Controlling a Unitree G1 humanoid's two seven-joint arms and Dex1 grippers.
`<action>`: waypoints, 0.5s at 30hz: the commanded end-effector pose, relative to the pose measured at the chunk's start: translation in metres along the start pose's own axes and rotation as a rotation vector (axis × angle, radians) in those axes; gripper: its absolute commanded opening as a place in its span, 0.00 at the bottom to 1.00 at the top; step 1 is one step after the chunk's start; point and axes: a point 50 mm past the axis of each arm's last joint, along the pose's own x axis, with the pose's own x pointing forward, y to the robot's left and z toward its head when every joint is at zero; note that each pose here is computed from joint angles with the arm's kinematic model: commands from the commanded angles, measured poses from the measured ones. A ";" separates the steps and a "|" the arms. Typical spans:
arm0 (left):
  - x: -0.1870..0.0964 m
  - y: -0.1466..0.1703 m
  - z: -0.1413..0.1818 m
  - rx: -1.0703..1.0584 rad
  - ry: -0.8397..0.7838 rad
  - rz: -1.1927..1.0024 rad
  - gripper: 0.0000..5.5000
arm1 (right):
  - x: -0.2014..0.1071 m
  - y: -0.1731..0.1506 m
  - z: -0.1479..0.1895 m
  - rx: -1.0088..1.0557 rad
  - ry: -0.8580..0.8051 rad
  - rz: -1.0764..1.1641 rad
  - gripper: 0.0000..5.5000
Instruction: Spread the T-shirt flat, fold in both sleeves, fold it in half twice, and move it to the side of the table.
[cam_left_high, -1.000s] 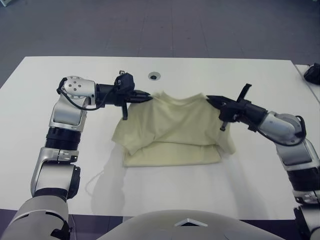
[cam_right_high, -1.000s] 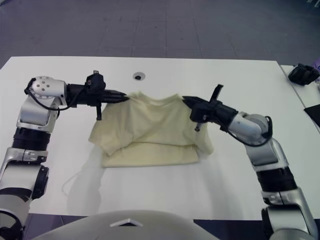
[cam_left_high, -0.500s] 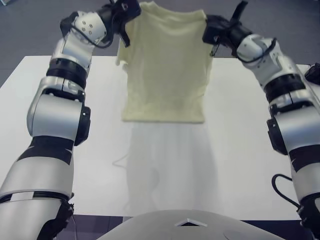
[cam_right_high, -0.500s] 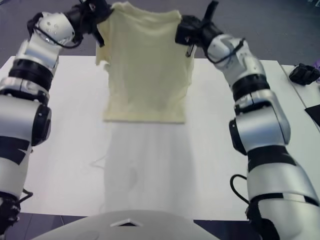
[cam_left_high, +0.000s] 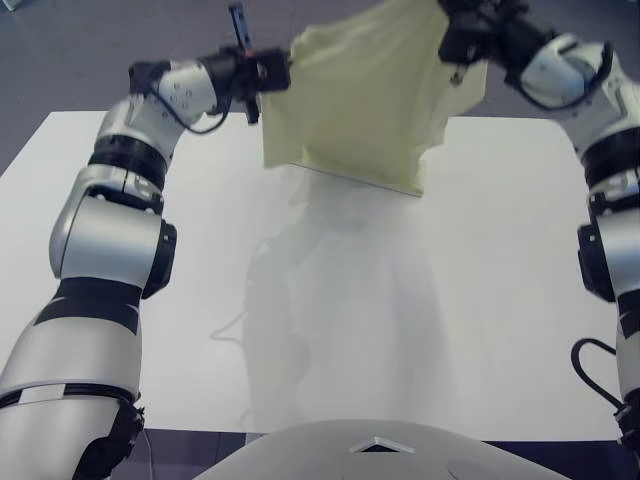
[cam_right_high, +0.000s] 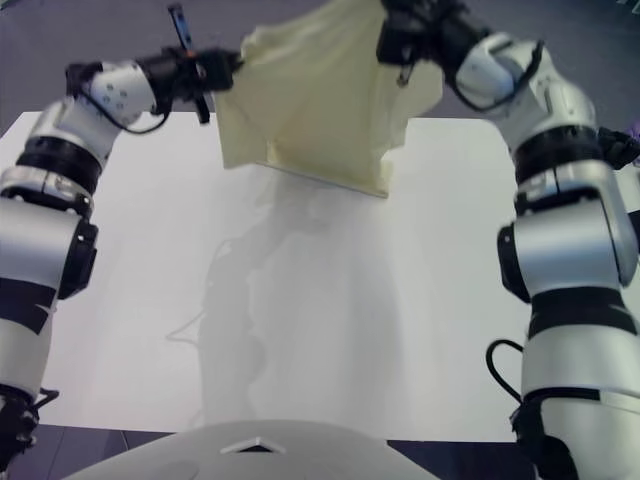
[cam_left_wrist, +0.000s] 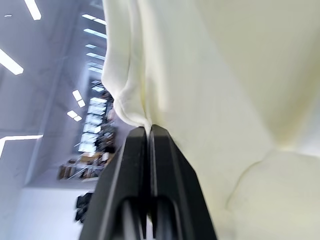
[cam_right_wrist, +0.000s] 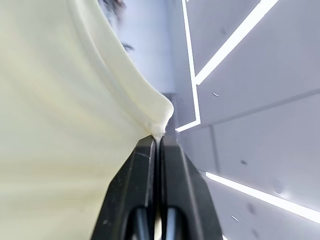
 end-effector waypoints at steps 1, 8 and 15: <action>-0.058 -0.056 0.002 0.023 -0.155 -0.105 0.00 | -0.079 0.048 0.046 0.126 -0.176 0.174 0.00; -0.113 -0.120 0.064 -0.007 -0.305 -0.332 0.00 | -0.131 0.060 0.095 0.304 -0.245 0.340 0.00; -0.159 -0.182 0.084 -0.156 -0.274 -0.654 0.00 | -0.169 0.099 0.136 0.448 -0.322 0.726 0.00</action>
